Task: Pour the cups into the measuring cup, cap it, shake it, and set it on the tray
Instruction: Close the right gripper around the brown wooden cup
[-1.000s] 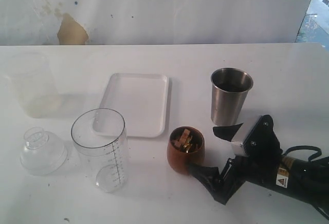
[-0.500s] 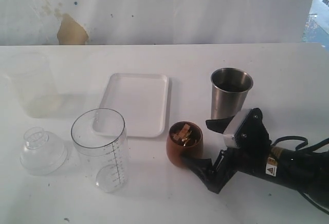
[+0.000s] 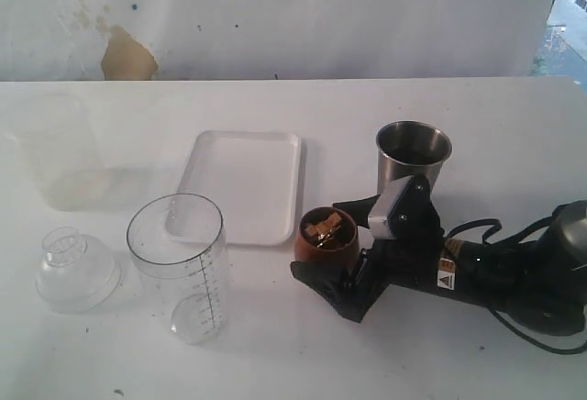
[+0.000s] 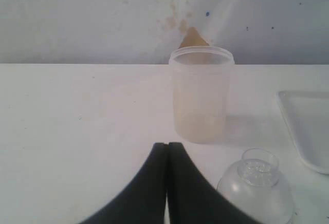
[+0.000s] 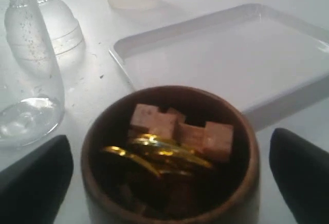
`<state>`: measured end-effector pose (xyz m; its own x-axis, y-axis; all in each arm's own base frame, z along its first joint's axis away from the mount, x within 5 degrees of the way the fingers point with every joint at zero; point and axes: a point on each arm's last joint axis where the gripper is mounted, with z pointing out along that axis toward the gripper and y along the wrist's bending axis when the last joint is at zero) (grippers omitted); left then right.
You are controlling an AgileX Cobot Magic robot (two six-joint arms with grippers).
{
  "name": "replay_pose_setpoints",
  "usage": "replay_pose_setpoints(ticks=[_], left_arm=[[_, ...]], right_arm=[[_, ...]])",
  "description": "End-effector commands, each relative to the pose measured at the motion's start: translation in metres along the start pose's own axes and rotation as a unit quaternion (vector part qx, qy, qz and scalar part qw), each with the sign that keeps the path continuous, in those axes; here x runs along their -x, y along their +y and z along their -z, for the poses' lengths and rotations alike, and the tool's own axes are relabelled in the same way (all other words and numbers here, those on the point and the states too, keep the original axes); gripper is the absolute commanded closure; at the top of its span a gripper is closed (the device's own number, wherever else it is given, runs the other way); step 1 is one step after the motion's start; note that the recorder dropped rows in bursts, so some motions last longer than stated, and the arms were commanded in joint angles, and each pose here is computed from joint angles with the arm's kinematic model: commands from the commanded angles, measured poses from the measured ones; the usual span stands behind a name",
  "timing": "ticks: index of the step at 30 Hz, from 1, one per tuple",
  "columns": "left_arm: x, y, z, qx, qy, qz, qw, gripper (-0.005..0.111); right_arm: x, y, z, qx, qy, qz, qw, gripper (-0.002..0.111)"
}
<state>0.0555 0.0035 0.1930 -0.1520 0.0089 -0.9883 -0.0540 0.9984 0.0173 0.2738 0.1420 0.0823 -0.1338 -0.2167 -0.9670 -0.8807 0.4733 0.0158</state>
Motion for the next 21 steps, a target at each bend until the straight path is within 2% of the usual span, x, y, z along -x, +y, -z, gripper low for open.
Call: replay_pose_setpoints(ticks=[1,17,21], left_arm=[[-0.001,0.0,0.0,-0.001,-0.003,-0.003,1.0,0.107],[-0.001,0.0,0.0,-0.001,-0.003,-0.003,1.0,0.107],[-0.001,0.0,0.0,-0.001,-0.003,-0.003,1.0,0.107]], right_arm=[[-0.001,-0.002,-0.005,0.0,0.019,0.007,1.0,0.012],[-0.003,0.0,-0.02,0.011,0.051,0.026,0.998,0.012],[0.005,-0.002,-0.022,0.008,0.019,0.025,0.999,0.012]])
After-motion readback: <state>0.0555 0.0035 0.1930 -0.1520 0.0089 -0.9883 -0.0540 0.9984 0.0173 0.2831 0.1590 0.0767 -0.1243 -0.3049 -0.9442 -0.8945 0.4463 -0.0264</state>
